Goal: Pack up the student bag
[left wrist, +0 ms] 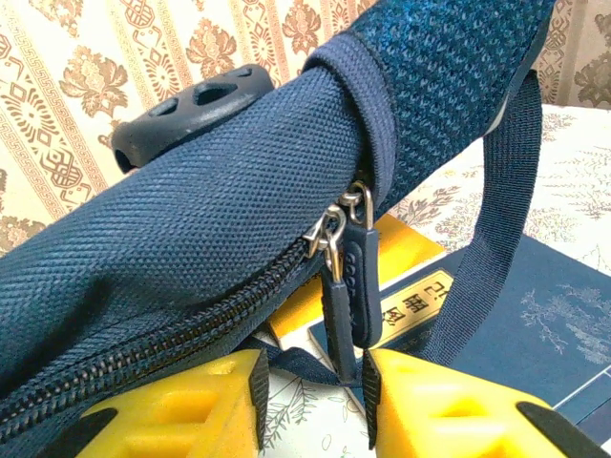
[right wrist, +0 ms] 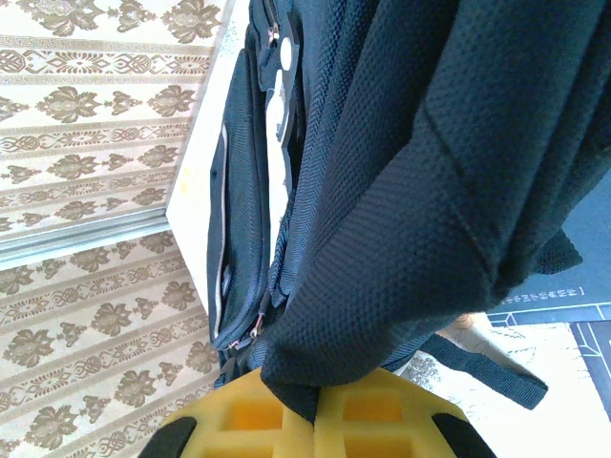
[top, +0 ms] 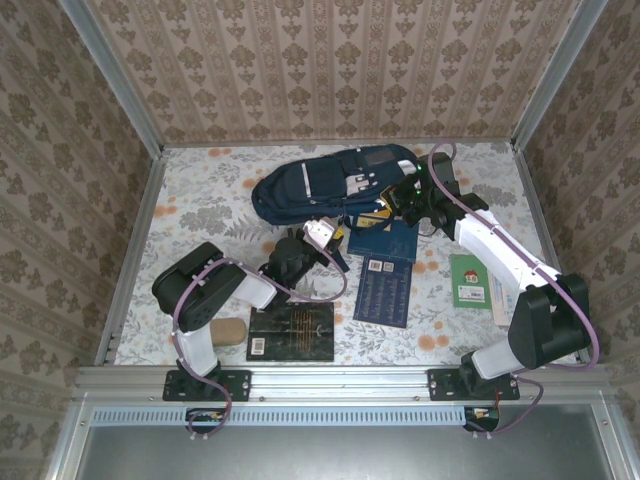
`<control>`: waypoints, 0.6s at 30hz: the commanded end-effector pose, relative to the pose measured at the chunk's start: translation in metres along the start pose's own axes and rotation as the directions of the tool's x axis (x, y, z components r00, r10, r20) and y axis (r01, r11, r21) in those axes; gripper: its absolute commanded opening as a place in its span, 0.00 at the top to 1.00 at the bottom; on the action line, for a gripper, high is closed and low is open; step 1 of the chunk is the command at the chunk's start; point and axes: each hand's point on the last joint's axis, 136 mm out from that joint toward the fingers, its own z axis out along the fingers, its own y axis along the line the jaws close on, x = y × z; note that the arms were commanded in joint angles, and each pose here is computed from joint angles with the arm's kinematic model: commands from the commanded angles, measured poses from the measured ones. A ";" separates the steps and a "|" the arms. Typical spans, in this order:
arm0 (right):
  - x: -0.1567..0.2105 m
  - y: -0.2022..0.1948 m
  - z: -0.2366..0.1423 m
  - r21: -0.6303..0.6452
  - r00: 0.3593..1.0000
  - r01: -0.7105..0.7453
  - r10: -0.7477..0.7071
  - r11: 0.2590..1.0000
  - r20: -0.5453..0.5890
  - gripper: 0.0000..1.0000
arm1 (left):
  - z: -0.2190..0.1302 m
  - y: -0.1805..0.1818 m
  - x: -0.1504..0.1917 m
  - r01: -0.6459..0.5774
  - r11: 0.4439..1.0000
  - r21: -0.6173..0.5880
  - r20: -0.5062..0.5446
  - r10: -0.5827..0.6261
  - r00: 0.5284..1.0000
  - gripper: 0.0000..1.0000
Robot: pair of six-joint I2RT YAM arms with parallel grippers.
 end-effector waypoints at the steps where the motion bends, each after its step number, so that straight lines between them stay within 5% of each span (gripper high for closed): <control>1: 0.009 0.031 -0.011 -0.088 0.998 0.002 -0.007 0.996 -0.055 1.00 | 0.002 0.007 -0.019 -0.031 0.999 -0.020 0.068 0.032 0.997 0.65; 18: 0.010 0.028 -0.007 -0.078 0.998 0.001 -0.006 0.997 -0.064 1.00 | 0.005 0.006 -0.051 -0.002 1.000 -0.008 0.144 0.003 0.990 0.66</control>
